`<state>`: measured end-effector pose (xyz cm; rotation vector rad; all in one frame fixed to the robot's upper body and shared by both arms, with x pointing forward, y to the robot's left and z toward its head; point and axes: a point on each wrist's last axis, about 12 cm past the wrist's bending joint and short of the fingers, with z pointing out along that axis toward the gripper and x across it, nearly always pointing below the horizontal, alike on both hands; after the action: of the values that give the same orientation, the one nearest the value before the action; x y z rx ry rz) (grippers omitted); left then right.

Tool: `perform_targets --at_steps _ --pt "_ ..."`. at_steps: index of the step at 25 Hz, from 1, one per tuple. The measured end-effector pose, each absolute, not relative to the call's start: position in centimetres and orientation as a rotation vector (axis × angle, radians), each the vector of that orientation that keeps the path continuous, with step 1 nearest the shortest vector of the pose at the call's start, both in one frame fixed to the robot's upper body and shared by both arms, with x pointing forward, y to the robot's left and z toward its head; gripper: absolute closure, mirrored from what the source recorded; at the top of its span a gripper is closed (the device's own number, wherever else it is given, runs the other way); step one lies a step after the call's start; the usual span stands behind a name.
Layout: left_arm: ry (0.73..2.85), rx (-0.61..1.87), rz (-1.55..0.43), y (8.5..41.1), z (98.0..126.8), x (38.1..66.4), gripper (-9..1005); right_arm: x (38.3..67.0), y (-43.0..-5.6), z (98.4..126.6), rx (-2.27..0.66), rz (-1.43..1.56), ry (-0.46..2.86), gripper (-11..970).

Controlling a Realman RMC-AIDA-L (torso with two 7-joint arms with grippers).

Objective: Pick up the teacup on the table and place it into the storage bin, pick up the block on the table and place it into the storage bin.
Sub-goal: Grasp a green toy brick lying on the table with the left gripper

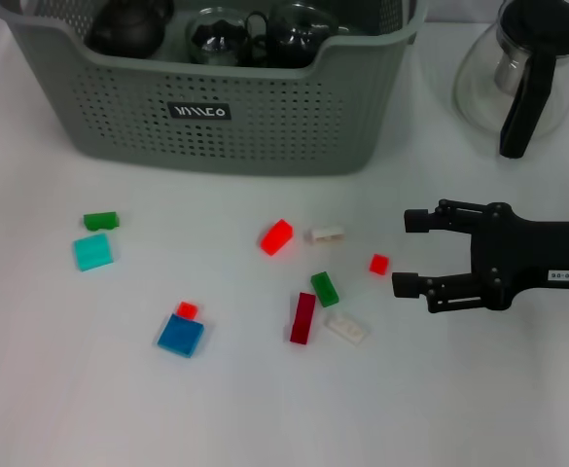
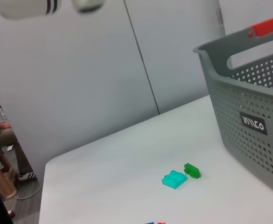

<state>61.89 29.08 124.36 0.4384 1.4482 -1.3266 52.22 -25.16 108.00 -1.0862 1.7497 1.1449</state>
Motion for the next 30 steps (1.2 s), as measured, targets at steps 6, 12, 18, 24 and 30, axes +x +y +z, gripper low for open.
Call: perform_targets --at_steps 6,12,18,24,30 --pt "1.389 0.55 -1.369 32.6 122.6 56.7 376 52.2 -25.1 108.0 -1.087 1.147 1.748 3" --pt "1.648 0.67 -1.205 35.1 120.4 52.7 380 52.4 -25.1 108.1 -1.093 1.145 1.744 3" --pt "1.96 0.847 -0.976 36.3 118.0 50.7 383 52.4 -24.9 108.2 -1.097 1.147 1.741 3" --pt "2.16 0.897 -0.867 36.5 117.0 51.2 383 52.4 -24.9 108.2 -1.092 1.153 1.746 3" --pt "2.284 0.916 -0.715 35.7 115.6 52.7 382 52.4 -25.0 108.2 -1.09 1.155 1.751 4"
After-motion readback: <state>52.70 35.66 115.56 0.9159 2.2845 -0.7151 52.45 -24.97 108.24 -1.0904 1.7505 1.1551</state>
